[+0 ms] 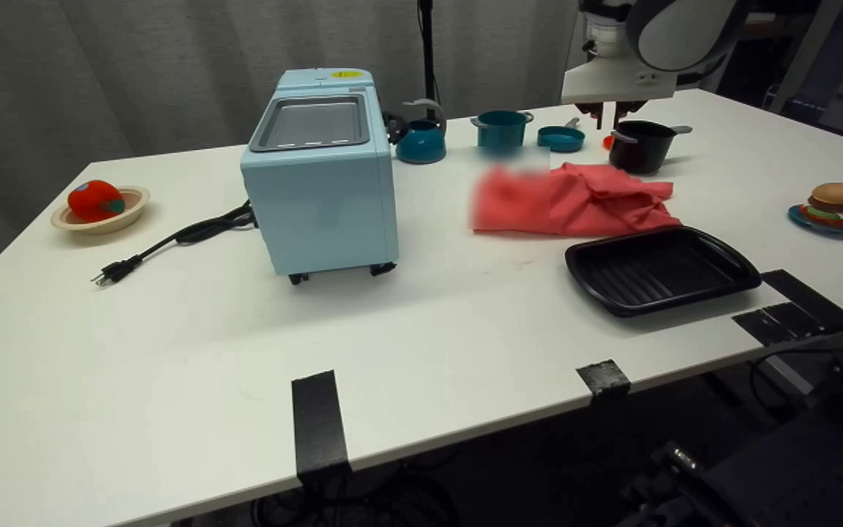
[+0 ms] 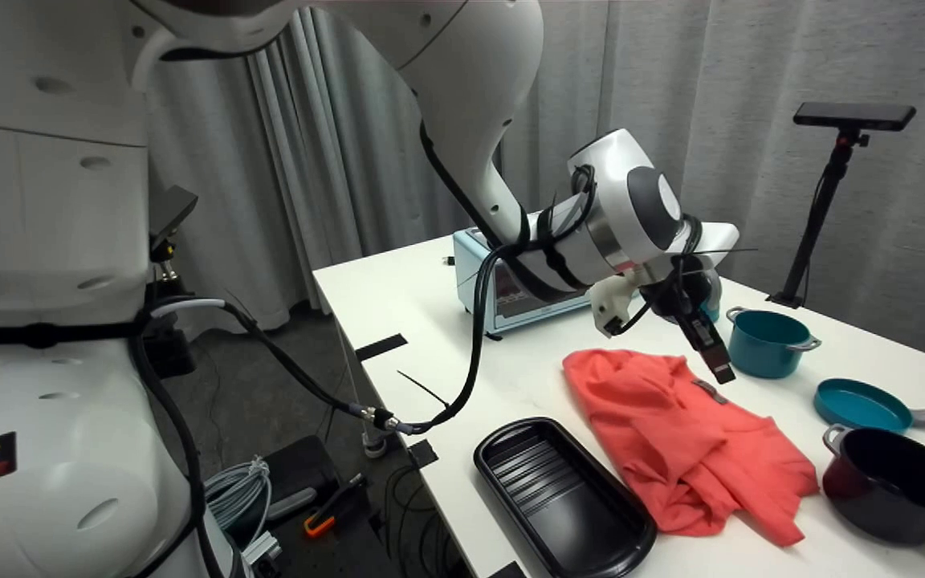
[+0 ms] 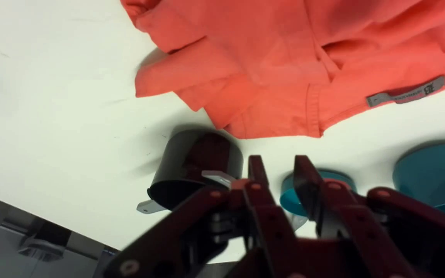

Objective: Fold the sweatshirt

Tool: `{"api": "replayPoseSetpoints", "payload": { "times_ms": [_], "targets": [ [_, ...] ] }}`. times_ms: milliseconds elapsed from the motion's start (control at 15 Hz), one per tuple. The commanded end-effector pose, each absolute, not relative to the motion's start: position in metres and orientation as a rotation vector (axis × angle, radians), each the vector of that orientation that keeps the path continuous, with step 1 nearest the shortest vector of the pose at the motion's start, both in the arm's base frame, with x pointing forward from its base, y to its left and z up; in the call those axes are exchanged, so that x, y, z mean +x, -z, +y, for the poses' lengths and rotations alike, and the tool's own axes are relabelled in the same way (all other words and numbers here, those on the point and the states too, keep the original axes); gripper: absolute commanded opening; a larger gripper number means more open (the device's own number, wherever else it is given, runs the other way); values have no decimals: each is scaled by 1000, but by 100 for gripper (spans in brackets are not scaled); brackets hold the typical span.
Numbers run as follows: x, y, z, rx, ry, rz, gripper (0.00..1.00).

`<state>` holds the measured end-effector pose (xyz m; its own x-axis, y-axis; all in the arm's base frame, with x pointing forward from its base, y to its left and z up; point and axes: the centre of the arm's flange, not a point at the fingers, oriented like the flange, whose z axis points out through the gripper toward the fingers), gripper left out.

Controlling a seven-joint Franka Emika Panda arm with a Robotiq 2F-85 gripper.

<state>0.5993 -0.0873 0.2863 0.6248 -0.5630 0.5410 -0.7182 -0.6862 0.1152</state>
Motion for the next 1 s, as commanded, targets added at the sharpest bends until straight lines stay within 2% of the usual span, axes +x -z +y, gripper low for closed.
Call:
{"api": "replayPoseSetpoints", "payload": {
  "times_ms": [0,267,400,933],
  "targets": [
    [616,-282,-84,2425,-755,-1119,59],
    [613,-289,-80,2392,-823,-1156,89],
    [608,-293,-79,2388,-847,-1162,99],
    [563,-354,-62,2586,-726,-1078,100]
  ]
}}
